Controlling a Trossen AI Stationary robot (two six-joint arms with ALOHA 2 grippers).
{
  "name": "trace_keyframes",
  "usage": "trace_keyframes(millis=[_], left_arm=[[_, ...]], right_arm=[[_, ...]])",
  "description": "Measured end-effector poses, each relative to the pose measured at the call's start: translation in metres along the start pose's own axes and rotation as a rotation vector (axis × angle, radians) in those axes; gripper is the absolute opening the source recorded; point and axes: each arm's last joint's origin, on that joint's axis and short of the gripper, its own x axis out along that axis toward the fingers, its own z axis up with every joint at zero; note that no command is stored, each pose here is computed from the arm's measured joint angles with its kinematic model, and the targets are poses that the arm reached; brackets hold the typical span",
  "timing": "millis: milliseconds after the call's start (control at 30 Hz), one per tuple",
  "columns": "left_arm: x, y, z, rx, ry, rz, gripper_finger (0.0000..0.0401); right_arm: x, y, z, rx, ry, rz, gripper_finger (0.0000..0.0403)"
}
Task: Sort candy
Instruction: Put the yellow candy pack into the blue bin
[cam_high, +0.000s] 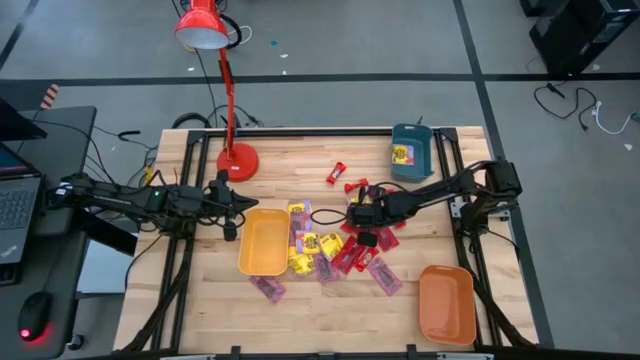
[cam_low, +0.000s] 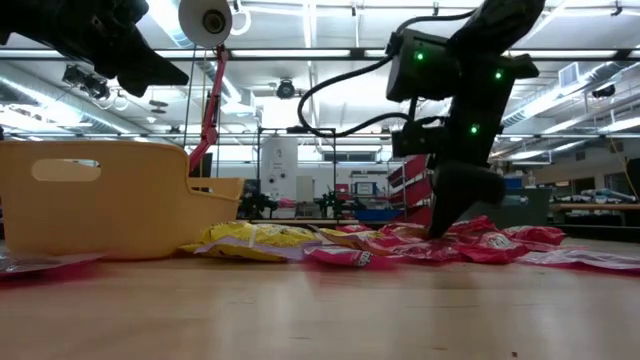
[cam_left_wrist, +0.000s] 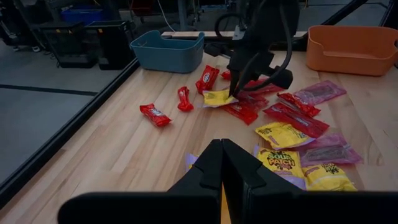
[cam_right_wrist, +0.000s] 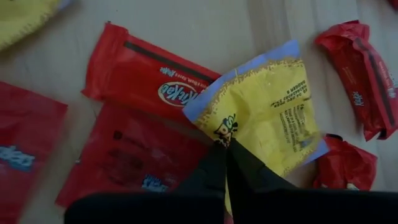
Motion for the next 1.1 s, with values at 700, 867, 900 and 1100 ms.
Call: trace_keyframes(millis=[700,867,900,1100], left_arm=[[0.0,0.0,0.0,0.0,-0.001,0.0,0.0008],[0.0,0.0,0.0,0.0,-0.001,0.0,0.0008],[0.0,0.0,0.0,0.0,-0.001,0.0,0.0008],[0.0,0.0,0.0,0.0,-0.001,0.0,0.0008]], right_arm=[[-0.085,-0.036,0.004,0.207,-0.264,0.233,0.0],[-0.108,-0.051,0.0,0.238,-0.349,0.26,0.0],[-0.113,-0.055,-0.001,0.248,-0.367,0.261,0.0],[-0.136,-0.075,-0.009,0.307,-0.465,0.258,0.0]])
